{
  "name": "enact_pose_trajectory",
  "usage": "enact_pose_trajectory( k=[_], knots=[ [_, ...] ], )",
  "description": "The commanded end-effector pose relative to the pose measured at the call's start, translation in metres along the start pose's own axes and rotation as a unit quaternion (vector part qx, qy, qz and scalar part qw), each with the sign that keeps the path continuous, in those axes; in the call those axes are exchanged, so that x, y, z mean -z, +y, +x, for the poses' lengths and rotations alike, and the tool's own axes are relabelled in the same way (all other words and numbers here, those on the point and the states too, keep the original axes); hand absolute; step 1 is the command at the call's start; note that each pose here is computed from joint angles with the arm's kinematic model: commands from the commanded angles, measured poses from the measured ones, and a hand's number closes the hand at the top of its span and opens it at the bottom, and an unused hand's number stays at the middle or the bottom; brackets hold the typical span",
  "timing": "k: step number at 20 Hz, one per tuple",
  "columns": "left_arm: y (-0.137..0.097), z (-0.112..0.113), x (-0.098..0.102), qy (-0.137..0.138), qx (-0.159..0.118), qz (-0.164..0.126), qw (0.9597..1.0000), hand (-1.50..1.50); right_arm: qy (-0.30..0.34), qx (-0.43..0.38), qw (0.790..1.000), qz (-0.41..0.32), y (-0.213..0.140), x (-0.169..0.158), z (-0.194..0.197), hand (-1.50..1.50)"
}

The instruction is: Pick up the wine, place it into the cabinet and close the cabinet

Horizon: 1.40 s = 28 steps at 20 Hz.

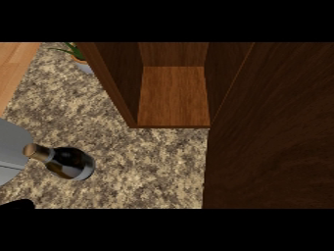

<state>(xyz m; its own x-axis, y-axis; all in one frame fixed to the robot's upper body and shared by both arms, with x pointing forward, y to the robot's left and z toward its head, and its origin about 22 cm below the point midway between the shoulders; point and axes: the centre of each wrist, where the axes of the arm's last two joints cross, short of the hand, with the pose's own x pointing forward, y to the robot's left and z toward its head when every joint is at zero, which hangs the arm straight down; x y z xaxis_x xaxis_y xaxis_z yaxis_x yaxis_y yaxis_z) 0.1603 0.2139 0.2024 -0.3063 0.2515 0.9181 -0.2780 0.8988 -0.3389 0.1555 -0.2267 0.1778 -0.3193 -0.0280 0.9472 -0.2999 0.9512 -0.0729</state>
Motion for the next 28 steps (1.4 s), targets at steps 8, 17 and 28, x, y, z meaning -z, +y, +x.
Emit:
enact_pose_trajectory(
  k=[8,17,28],
  knots=[
    [0.032,0.008,0.008,-0.007,0.014,0.041,0.999,-1.5,-0.026,-0.013,1.0,-0.007,0.001,-0.022,0.033,-1.5],
    [0.071,-0.005,0.019,0.023,0.022,0.075,0.9966,-1.5,-0.029,-0.002,1.0,0.001,0.008,-0.017,0.035,-1.5],
    [0.107,-0.054,0.007,0.075,0.018,0.069,0.9946,-1.5,-0.029,-0.006,1.0,0.007,0.008,-0.027,0.042,-1.5]
  ],
)
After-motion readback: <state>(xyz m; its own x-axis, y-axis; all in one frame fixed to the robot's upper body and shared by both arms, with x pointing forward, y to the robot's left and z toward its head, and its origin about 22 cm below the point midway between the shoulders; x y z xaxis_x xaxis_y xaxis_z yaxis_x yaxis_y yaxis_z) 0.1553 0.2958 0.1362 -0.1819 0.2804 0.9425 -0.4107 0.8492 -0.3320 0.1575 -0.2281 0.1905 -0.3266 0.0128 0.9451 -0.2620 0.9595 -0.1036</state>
